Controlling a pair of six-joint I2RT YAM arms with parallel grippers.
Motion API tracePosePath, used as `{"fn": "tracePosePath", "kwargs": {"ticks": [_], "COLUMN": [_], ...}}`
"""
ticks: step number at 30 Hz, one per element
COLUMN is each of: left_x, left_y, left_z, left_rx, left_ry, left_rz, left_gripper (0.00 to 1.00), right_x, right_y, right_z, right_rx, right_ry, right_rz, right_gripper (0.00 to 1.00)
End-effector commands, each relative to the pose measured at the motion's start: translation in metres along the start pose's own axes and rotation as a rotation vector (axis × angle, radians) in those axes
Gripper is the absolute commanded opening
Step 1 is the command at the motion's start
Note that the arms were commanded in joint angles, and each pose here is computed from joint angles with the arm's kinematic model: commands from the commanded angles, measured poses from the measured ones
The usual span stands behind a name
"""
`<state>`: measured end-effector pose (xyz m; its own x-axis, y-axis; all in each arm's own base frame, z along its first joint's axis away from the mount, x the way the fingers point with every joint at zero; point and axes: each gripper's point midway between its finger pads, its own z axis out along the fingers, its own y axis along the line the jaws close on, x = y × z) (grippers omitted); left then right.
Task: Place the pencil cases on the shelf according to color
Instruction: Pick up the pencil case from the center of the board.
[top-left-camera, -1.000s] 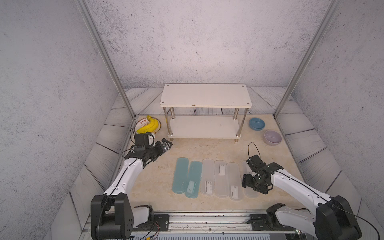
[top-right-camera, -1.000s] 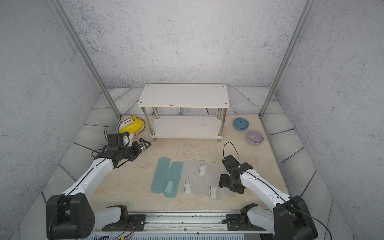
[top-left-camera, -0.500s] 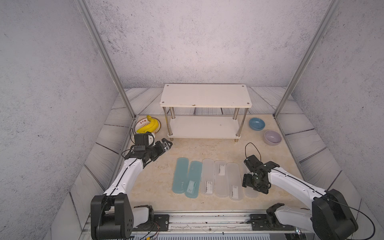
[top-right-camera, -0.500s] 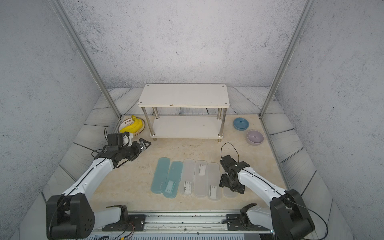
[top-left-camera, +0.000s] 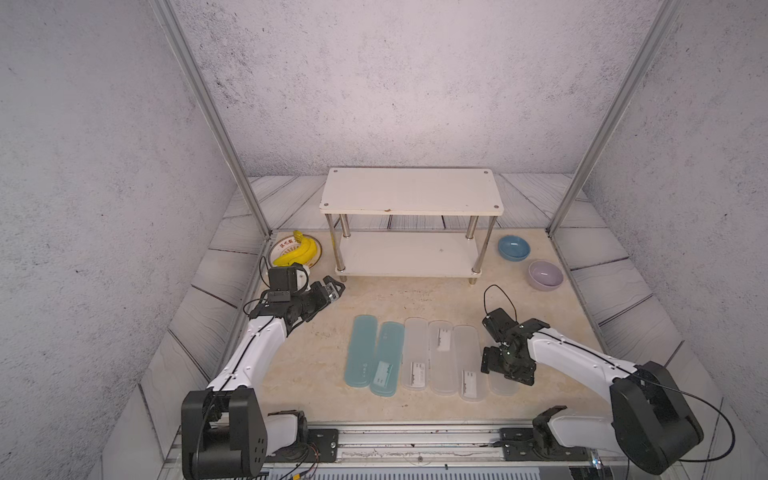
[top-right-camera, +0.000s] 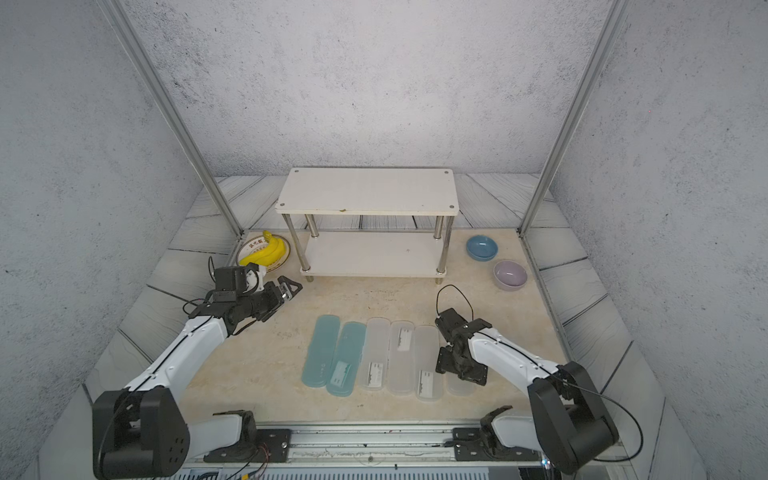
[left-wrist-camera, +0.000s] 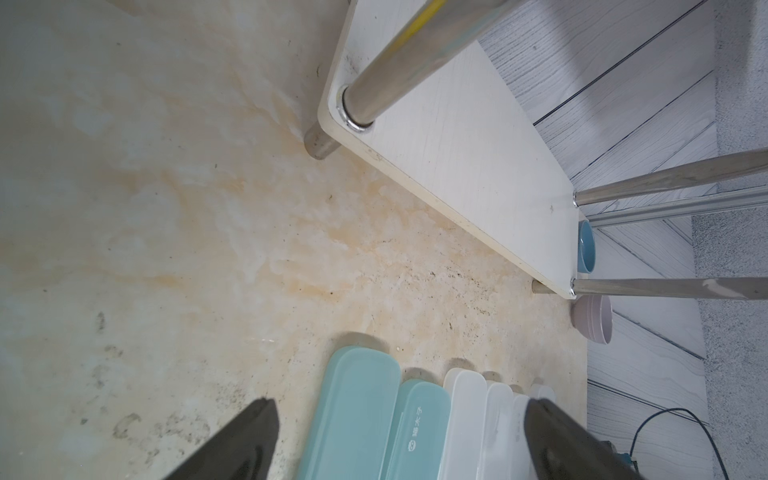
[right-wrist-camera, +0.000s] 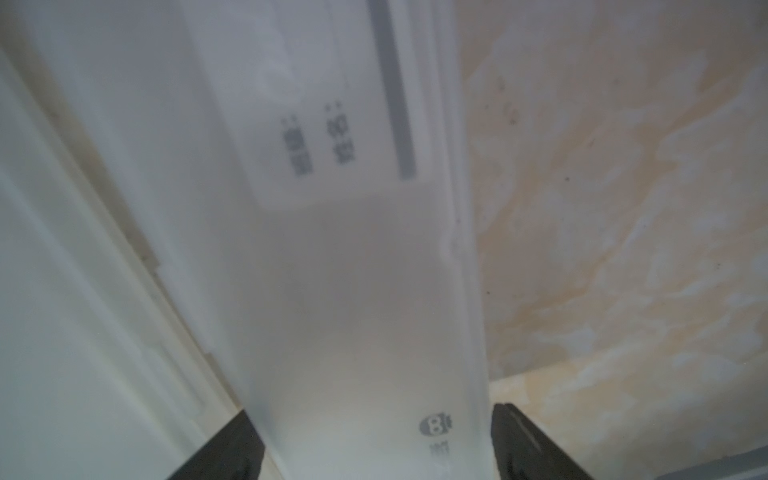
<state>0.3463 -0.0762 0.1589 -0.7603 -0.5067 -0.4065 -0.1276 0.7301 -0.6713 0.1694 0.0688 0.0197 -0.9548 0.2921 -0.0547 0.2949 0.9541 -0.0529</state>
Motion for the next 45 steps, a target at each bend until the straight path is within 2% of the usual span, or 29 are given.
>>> {"fn": "tracePosePath", "kwargs": {"ticks": [1,5,8,10,12,15,16,24,29,37,41,45], "left_x": [-0.002,-0.002,-0.002,-0.002,-0.002,-0.003,-0.003,-0.007,-0.019,-0.031,-0.039,-0.051], "left_y": [-0.002,-0.001,0.000,0.000,0.000,0.000,0.001,-0.009,-0.027,-0.069,-0.092,-0.109], "left_z": [0.000,0.000,0.001,0.002,0.003,0.003,0.003,-0.003,-0.026,-0.062,-0.076,-0.085], "left_rx": [0.008,0.007,0.005,0.007,0.007,0.004,0.002,0.025,0.027,0.140,0.192,0.216], "left_ry": [-0.002,-0.003,-0.001,0.002,0.004,0.000,0.000,-0.010,-0.063,-0.171,-0.211,-0.242], "left_rz": [0.001,0.003,-0.001,-0.003,-0.005,-0.003,-0.004,0.026,0.116,0.133,0.151,0.173], "left_gripper": [0.99,0.99,0.99,0.99,0.99,0.99,0.99,0.99,0.99,0.99,0.99,0.99], "right_x": [0.000,-0.001,-0.001,-0.001,-0.003,-0.004,-0.004,-0.017,-0.031,-0.059,-0.088,-0.119], "right_y": [0.002,0.002,0.002,0.001,-0.002,-0.007,-0.008,0.000,0.034,0.072,0.080,0.093], "right_z": [0.010,0.015,0.014,0.013,0.010,0.001,-0.003,-0.066,-0.129,-0.245,-0.297,-0.329], "right_rx": [0.017,0.036,0.027,0.020,0.022,0.032,0.031,-0.044,-0.244,-0.469,-0.476,-0.444], "right_ry": [0.021,0.028,0.012,-0.003,-0.021,-0.046,-0.052,-0.119,-0.204,-0.411,-0.546,-0.621], "right_rz": [-0.004,0.007,0.011,0.017,0.021,0.017,0.012,-0.053,-0.163,-0.300,-0.321,-0.352], "right_gripper": [0.89,0.87,0.81,0.71,0.56,0.44,0.43,0.42,0.41,0.40,0.41,0.42]}}
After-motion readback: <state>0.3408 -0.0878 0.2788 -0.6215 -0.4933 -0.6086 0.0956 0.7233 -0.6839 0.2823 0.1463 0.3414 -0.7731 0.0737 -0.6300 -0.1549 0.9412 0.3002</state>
